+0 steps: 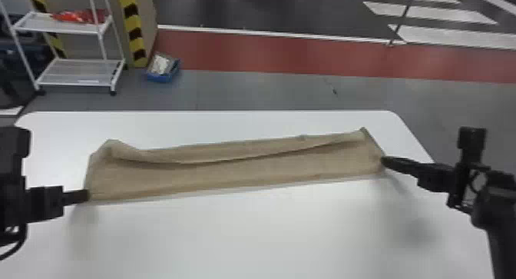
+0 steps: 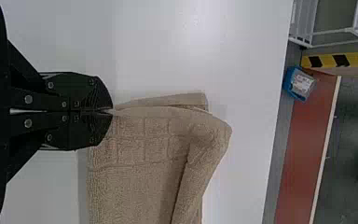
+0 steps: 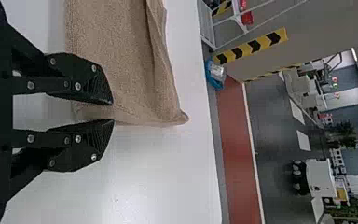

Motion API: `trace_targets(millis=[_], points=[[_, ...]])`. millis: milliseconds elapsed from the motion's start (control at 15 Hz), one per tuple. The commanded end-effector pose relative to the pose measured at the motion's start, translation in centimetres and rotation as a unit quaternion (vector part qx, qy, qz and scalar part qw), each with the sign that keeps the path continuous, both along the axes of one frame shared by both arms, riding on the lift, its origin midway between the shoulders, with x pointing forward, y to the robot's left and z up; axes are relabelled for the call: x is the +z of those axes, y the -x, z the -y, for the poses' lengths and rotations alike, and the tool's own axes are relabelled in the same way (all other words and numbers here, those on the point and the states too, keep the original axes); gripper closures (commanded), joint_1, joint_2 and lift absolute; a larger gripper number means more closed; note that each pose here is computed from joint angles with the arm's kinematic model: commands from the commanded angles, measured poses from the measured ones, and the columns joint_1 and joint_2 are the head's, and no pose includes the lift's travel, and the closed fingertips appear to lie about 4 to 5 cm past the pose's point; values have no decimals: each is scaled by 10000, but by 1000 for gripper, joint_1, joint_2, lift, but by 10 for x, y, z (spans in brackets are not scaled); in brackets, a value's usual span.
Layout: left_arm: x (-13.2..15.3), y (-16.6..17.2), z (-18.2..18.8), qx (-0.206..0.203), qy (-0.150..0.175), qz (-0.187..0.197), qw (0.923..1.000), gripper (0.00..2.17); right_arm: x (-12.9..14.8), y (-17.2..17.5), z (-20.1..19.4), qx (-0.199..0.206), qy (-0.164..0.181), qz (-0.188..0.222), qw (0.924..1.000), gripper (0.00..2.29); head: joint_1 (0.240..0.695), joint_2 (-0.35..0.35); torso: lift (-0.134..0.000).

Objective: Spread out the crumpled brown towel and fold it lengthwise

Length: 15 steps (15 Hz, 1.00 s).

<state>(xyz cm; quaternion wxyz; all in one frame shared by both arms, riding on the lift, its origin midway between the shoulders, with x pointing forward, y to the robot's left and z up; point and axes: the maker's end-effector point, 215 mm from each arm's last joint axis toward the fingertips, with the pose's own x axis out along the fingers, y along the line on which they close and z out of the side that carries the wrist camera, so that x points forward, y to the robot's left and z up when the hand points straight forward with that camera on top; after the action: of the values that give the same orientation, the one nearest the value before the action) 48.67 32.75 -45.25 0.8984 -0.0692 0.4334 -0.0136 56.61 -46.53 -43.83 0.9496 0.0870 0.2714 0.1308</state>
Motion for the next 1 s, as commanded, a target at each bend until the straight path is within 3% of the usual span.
trace_targets(millis=[0, 333, 933], points=[[-3, 5, -4, 32, -76, -72, 9999, 1430, 3, 5, 3, -45, -169, 1, 9998, 1858, 695, -144, -124], [-2, 32, -13, 88, -33, -190, 9998, 1430, -5, 36, 14, -170, -434, -73, 9989, 1862, 695, -151, -124], [5, 31, -23, 179, -112, -98, 9997, 1430, 0, 50, 24, -292, -633, -78, 9975, 1862, 695, -162, -124]])
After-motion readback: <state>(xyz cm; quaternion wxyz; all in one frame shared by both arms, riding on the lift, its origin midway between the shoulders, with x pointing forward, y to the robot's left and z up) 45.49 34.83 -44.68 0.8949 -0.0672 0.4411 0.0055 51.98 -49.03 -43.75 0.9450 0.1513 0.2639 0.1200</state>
